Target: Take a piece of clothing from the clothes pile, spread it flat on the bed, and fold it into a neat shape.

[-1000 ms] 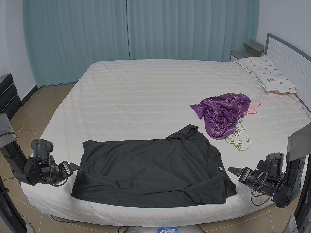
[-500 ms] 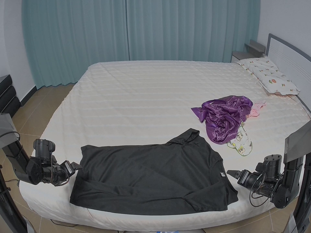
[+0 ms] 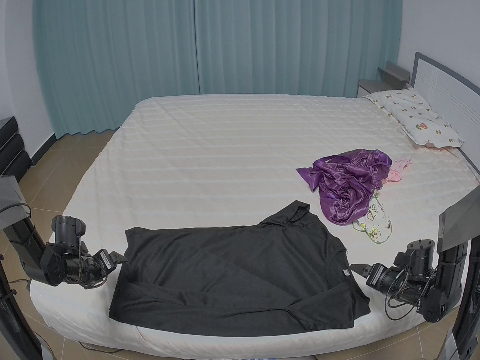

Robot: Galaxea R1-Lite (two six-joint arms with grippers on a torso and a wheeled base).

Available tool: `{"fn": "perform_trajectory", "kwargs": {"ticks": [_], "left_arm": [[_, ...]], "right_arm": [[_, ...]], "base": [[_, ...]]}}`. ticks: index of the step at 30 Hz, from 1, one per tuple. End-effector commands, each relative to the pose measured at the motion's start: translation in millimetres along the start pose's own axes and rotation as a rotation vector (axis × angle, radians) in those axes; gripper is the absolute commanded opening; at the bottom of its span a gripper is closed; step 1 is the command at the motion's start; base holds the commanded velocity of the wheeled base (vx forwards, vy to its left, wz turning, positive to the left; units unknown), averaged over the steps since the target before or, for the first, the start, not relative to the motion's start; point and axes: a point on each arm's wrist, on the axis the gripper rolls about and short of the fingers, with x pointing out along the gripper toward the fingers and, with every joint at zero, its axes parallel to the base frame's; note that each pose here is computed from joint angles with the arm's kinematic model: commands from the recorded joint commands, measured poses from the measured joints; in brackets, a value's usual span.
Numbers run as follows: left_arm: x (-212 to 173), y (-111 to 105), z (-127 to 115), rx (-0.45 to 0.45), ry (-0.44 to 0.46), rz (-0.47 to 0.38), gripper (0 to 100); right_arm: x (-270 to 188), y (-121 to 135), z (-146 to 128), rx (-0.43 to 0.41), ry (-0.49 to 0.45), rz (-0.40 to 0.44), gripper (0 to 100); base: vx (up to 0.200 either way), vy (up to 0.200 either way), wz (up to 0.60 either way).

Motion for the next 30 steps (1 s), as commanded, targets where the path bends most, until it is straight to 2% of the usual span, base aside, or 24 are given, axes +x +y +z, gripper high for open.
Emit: {"fn": "perform_trajectory", "kwargs": {"ticks": [1, 6, 12, 15, 20, 22, 23, 30], "left_arm": [[0.1, -0.6, -0.1, 0.001, -0.002, -0.002, 100], [0.9, -5.8, 4.6, 0.001, -0.018, -0.02, 100], [10.2, -33.4, 12.3, -0.047, -0.039, -0.09, 100], [22.1, -48.2, 19.2, -0.04, -0.051, -0.129, 100], [53.6, -73.3, 38.2, -0.001, -0.074, -0.197, 100], [61.1, -75.1, 39.4, 0.02, -0.064, -0.21, 100], [75.3, -75.7, 39.9, 0.082, -0.043, -0.229, 100], [107.6, -77.0, 42.7, 0.187, -0.035, -0.241, 100]], "right_arm": [[2.1, 0.2, 0.2, -0.002, -0.007, 0.006, 100], [3.2, 1.4, 0.7, -0.004, -0.011, 0.011, 100], [3.3, 4.3, -1.9, -0.011, -0.004, 0.019, 100], [3.4, 5.2, -2.5, -0.013, -0.002, 0.023, 100], [2.8, 7.4, -3.9, -0.017, 0.004, 0.032, 100], [3.0, 7.8, -4.0, -0.018, 0.003, 0.034, 100], [3.8, 8.4, -3.3, -0.02, 0.0, 0.037, 100], [11.3, 9.7, -0.7, -0.019, -0.009, 0.051, 100]], "base": [[0.0, 0.0, 0.0], [0.0, 0.0, 0.0], [0.0, 0.0, 0.0], [0.0, 0.0, 0.0], [0.0, 0.0, 0.0], [0.0, 0.0, 0.0], [0.0, 0.0, 0.0], [0.0, 0.0, 0.0]]}}
